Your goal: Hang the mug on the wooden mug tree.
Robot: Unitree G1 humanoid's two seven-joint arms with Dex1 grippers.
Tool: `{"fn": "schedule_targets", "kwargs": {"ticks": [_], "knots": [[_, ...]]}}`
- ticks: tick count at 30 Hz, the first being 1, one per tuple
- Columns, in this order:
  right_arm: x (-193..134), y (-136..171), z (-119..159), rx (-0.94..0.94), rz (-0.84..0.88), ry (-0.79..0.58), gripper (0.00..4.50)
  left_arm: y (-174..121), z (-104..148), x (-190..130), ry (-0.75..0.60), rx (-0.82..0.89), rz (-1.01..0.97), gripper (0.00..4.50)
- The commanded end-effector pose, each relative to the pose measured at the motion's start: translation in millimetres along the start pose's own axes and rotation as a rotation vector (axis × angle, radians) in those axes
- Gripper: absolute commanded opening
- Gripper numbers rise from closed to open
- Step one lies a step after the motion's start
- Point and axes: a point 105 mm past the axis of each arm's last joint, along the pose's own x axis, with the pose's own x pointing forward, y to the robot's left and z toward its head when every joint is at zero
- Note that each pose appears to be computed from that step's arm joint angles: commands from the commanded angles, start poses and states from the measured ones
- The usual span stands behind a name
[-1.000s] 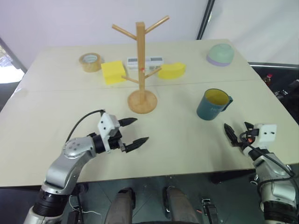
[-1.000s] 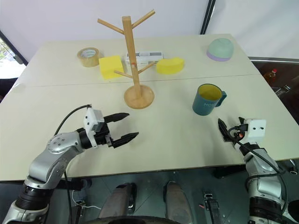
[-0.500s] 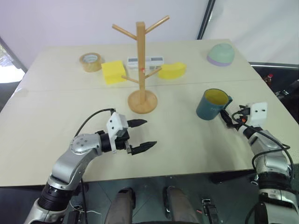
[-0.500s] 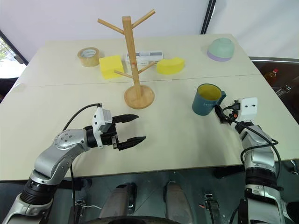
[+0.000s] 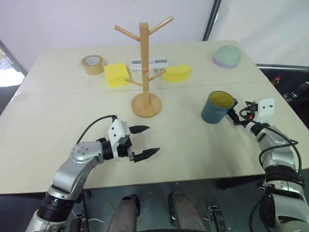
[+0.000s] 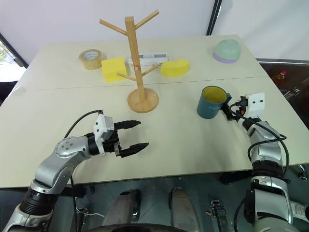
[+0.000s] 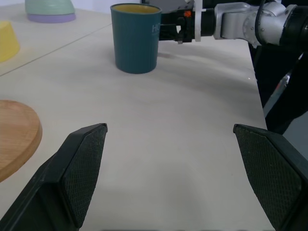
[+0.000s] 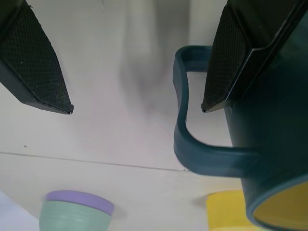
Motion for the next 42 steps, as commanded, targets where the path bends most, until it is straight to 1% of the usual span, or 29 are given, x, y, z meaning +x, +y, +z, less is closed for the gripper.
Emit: {"fn": "schedule_targets", "kwargs": {"ticks": [1,3,7,9,10,13,15,17,19,21,22,24,25,29,31,33,36,42], "knots": [[3,-1,15,-0.023,0.017,-0.054,3.94,3,9,-3,-0.029,0.034,0.016,4.50],[4,1,16,-0.014,0.034,-0.064,3.21,4,9,-4,-0.028,0.035,0.019,4.50],[4,7,19,-0.004,0.071,-0.091,1.24,4,9,-4,-0.029,0.032,0.027,4.50],[3,8,21,-0.002,0.080,-0.101,0.13,5,9,-4,-0.029,0.030,0.030,4.50],[2,8,22,0.000,0.084,-0.108,0.05,5,10,-4,-0.030,0.030,0.031,4.50],[1,9,24,0.000,0.089,-0.121,0.05,5,10,-4,-0.031,0.027,0.034,4.50],[-1,7,30,-0.047,0.075,-0.126,0.05,8,10,-5,-0.032,0.030,0.050,4.50],[-4,11,44,-0.131,0.086,-0.142,0.05,14,11,-8,-0.030,0.039,0.082,4.50],[-8,21,62,-0.237,0.131,-0.160,0.05,23,11,-14,-0.025,0.055,0.125,4.50],[-14,46,85,-0.382,0.243,-0.185,0.05,35,10,-23,-0.019,0.071,0.183,4.50],[-18,63,104,-0.433,0.317,-0.213,0.05,43,9,-29,-0.011,0.082,0.223,4.50],[-28,99,135,-0.503,0.465,-0.253,0.05,58,7,-41,0.006,0.104,0.287,4.50],[-34,115,145,-0.533,0.533,-0.254,0.05,64,6,-47,0.015,0.115,0.312,4.50],[-44,166,176,-0.625,0.709,-0.241,0.05,79,7,-60,0.022,0.147,0.369,4.50],[-45,189,183,-0.675,0.771,-0.228,0.05,83,10,-62,0.011,0.155,0.382,4.50],[-40,205,187,-0.731,0.785,-0.209,0.05,85,12,-62,-0.002,0.157,0.390,4.50],[-29,215,188,-0.781,0.782,-0.144,0.05,85,13,-62,-0.007,0.157,0.396,4.50],[-9,231,206,-0.730,0.737,-0.115,0.05,79,11,-60,-0.017,0.146,0.405,4.50]]}}
